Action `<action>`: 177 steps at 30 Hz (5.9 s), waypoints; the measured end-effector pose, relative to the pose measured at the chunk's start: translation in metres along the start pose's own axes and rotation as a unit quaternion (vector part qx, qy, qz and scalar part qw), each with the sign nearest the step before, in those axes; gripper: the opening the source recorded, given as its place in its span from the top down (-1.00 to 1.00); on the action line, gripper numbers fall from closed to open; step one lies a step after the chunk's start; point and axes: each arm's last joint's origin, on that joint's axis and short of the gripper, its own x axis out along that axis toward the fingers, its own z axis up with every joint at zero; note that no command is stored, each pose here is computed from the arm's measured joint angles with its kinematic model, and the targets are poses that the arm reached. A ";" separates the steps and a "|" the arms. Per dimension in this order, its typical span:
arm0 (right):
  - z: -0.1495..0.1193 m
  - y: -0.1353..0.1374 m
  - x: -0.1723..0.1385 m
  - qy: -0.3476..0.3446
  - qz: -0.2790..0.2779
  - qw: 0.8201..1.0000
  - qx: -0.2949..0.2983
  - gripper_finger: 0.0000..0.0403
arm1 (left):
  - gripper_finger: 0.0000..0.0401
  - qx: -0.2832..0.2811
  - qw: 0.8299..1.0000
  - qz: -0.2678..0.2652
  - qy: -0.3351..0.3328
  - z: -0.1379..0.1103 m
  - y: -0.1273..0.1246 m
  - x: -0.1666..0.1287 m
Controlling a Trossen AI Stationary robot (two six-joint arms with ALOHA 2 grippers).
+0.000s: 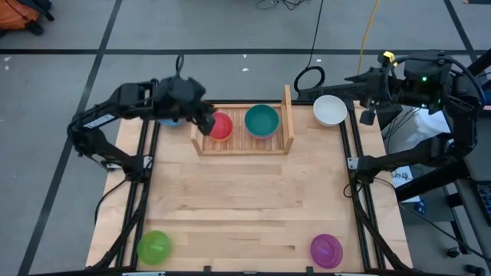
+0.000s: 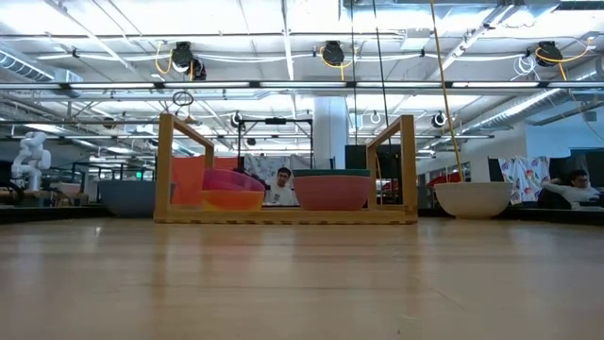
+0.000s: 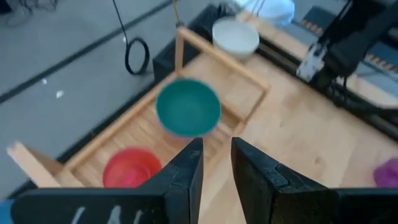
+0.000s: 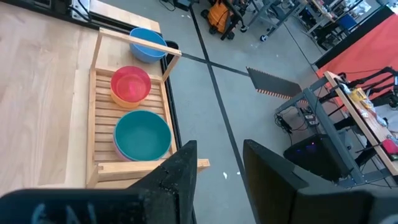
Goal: Place and stack bowls onto a shelf
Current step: Stack the red bowl onto the yellow bowl
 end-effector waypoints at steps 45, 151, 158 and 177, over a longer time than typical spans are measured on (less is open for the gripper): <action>0.001 -0.001 0.000 -0.005 -0.003 1.000 0.002 0.38 | 0.56 0.005 0.931 0.098 0.350 0.015 0.101 0.230; 0.003 -0.001 0.002 -0.010 -0.007 1.000 0.004 0.38 | 0.56 0.146 0.850 0.133 0.489 -0.073 0.140 0.293; 0.005 -0.001 0.008 -0.004 -0.003 1.000 0.002 0.38 | 0.56 0.152 0.856 0.139 0.474 -0.066 0.137 0.283; 0.007 -0.001 0.012 0.000 -0.001 1.000 0.001 0.38 | 0.65 0.163 0.875 0.137 0.434 -0.052 0.115 0.257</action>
